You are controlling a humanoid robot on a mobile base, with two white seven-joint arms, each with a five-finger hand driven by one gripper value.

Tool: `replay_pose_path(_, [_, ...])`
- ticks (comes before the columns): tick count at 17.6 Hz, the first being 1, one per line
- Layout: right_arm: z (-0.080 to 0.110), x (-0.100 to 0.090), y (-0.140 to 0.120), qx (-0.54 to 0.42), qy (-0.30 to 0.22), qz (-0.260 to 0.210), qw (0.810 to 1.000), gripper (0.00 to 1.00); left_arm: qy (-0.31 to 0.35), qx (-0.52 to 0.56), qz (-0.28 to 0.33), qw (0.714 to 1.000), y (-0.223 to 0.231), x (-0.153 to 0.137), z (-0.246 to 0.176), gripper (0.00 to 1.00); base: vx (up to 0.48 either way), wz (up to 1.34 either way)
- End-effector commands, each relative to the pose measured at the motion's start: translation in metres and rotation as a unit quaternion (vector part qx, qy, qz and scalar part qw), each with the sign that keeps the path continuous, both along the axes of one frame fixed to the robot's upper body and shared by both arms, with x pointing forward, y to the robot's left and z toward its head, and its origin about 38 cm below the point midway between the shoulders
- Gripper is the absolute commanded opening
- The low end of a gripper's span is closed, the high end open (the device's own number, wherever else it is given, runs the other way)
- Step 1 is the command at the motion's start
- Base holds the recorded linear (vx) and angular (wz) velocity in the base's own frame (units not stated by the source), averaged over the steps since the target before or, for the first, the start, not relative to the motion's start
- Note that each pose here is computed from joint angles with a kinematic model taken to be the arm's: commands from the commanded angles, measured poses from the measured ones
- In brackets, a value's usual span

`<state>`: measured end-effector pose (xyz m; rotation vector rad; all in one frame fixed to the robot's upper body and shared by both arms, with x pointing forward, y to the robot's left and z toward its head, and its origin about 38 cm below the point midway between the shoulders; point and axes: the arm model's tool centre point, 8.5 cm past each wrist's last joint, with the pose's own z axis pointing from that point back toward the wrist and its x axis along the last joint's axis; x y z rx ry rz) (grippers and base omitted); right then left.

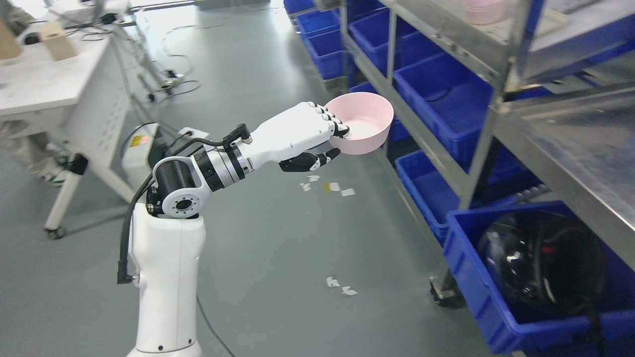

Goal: Stack pink IKEA bowl on shelf middle layer
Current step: 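Hold the pink bowl raised in the left hand while driving to the rack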

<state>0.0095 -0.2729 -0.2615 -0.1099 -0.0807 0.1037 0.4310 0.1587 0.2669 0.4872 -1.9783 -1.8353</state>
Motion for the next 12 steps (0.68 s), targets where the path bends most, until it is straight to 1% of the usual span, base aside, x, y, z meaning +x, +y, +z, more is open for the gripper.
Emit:
replay_pose_path(1, [0.0008, -0.0082, -0.0109, -0.008, 0.003, 0.0, 1.0, 1.0, -0.001, 0.008, 0.005, 1.0, 0.0058, 0.0002, -0.0001, 0.01, 0.09, 1.19])
replay_pose_path(5, [0.0008, -0.0082, -0.0109, -0.008, 0.003, 0.0, 1.0, 1.0, 0.0, 0.008, 0.005, 1.0, 0.0054, 0.0003, -0.0006, 0.01, 0.118, 0.77])
replay_pose_path(8, [0.0008, -0.0082, -0.0109, -0.008, 0.003, 0.0, 1.0, 1.0, 0.0, 0.008, 0.005, 1.0, 0.0054, 0.0003, -0.0006, 0.02, 0.143, 0.36])
replay_pose_path(12, [0.0008, -0.0082, -0.0109, -0.008, 0.003, 0.0, 1.0, 1.0, 0.0, 0.008, 0.005, 1.0, 0.0059, 0.0002, -0.0011, 0.02, 0.178, 0.1])
